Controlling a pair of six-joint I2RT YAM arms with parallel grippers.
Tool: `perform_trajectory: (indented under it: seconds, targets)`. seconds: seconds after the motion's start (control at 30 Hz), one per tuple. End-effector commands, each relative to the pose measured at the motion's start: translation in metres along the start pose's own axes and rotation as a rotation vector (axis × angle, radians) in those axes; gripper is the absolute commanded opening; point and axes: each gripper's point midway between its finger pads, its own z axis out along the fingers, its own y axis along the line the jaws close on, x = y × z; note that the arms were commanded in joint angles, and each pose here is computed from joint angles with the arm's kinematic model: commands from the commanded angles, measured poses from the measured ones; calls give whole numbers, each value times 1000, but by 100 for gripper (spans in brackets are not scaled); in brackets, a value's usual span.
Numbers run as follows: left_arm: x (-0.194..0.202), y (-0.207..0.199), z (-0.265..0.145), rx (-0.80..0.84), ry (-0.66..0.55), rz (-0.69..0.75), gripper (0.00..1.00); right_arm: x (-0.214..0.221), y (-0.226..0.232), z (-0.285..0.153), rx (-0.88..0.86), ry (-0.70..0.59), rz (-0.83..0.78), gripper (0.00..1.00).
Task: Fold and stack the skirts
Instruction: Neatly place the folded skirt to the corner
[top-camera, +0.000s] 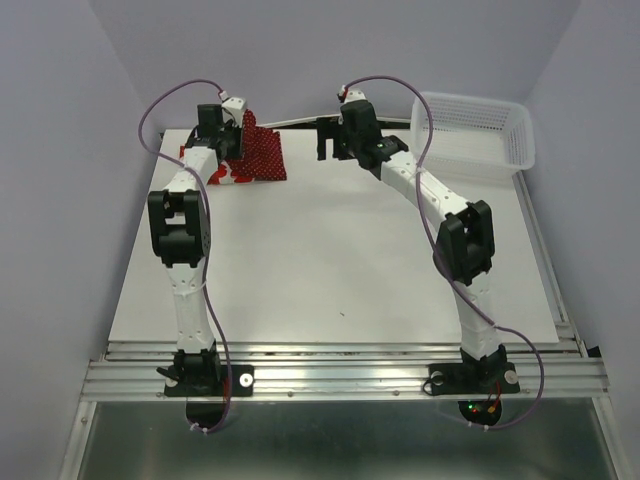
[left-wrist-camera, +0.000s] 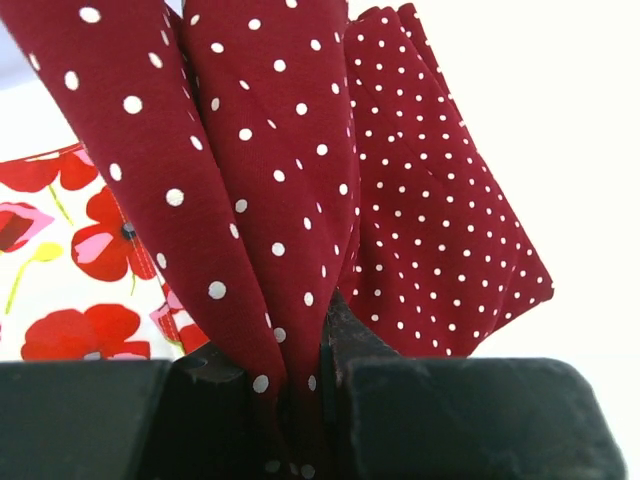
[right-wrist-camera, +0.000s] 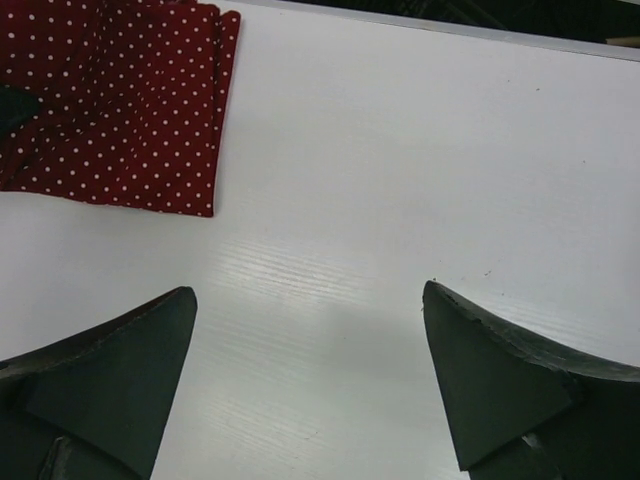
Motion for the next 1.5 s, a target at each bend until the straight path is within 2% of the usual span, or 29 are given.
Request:
perform_trajectory:
  seconds: [0.0,0.13,0.17,0.47,0.63,0.83,0.9,1.0,1.17,1.47]
  targets:
    - [-66,6,-37,-20,-173,78,0,-17,8,-8,-29,-46,1,100]
    - [-80,6,-42,2,-207,53,0,-17,9,-9,-37,-46,4,100]
    - [-80,27,-47,-26,-212,32,0,-17,10,-8,-37,-47,4,100]
    - [-103,51,-72,-35,-287,20,0,-13,10,-7,-43,-34,5,100]
    - [-87,67,-74,-46,-279,-16,0,-11,11,-6,-49,-31,5,100]
    - [-87,81,-76,-27,-320,-41,0,-10,11,-5,-49,-27,4,100]
    - [-83,87,-72,-19,-308,-48,0,-8,11,-4,-50,-23,4,100]
    - [-56,82,-54,32,-229,-60,0,-6,11,-3,-51,-17,3,100]
    - [-18,85,-40,34,-163,-81,0,-2,12,-2,-54,-6,1,100]
    - [-2,127,-34,-43,-130,-132,1,1,13,-2,-64,1,3,100]
